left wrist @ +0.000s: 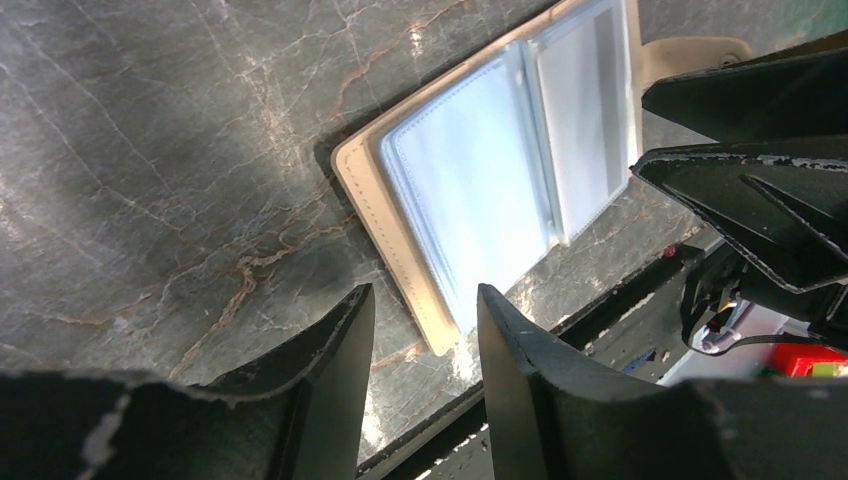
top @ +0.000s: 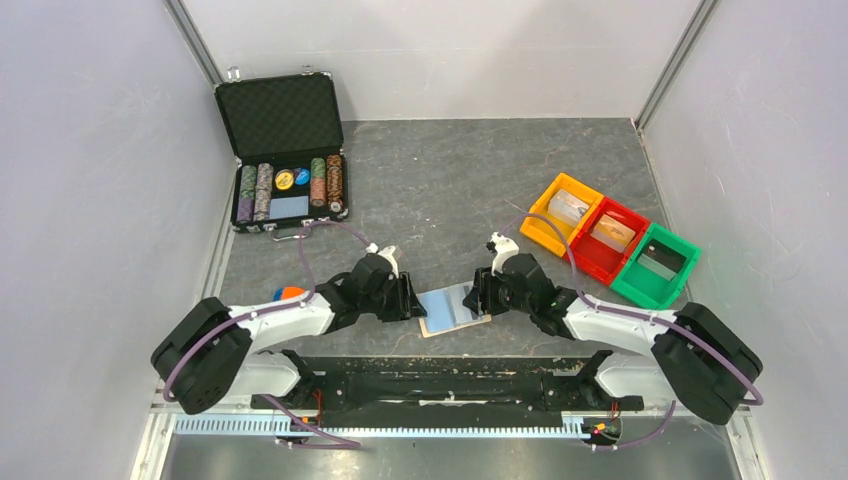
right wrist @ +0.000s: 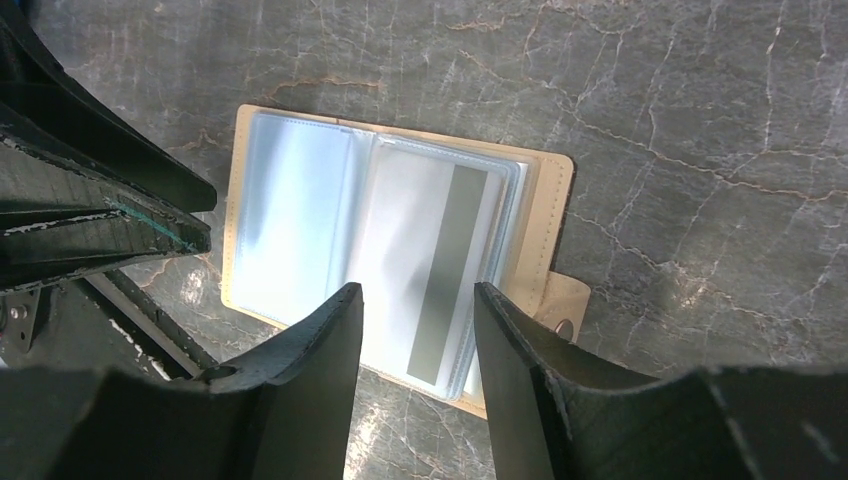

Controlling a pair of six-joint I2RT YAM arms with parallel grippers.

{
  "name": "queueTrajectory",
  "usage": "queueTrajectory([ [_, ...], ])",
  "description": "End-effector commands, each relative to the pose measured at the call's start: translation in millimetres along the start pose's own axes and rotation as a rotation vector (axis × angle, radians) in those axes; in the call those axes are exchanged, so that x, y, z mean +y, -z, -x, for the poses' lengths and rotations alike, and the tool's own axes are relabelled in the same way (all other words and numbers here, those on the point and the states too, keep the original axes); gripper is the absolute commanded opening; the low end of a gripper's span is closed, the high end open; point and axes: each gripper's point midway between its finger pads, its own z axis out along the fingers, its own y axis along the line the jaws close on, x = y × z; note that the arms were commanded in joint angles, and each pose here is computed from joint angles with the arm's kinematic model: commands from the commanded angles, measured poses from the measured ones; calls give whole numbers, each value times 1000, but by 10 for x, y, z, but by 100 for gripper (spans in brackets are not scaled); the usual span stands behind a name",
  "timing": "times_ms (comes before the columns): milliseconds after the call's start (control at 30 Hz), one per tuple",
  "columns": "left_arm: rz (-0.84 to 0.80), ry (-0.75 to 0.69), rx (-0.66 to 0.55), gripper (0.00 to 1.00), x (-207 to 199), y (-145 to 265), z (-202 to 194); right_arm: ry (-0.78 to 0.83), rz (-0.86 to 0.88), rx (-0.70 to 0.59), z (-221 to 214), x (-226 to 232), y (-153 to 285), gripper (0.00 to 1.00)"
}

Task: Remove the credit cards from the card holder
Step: Remove the credit card from the card holder.

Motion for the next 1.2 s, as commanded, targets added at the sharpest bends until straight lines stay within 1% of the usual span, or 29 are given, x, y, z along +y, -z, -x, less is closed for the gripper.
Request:
queueTrajectory([
  [0, -43, -51, -16, 48, -99, -77, 74, 10, 0, -19, 64, -2, -42, 47],
  [267, -22, -49, 3, 45, -9, -134, 6, 4, 10, 6, -25, -9, -70, 46],
  [433, -21, -45, 4, 44, 8, -142, -6, -11, 52, -3, -8, 70, -60, 45],
  [900, -26, -42, 10, 43, 11, -153, -27, -50, 162, -5, 21, 283, -56, 44],
  [1000, -30, -42, 8, 43, 2, -147, -22, -51, 139, -11, 30, 244, -59, 44],
  [1167, -33, -42, 10, 44, 0, -140, -34, -17, 41, -21, 72, 71, -46, 44],
])
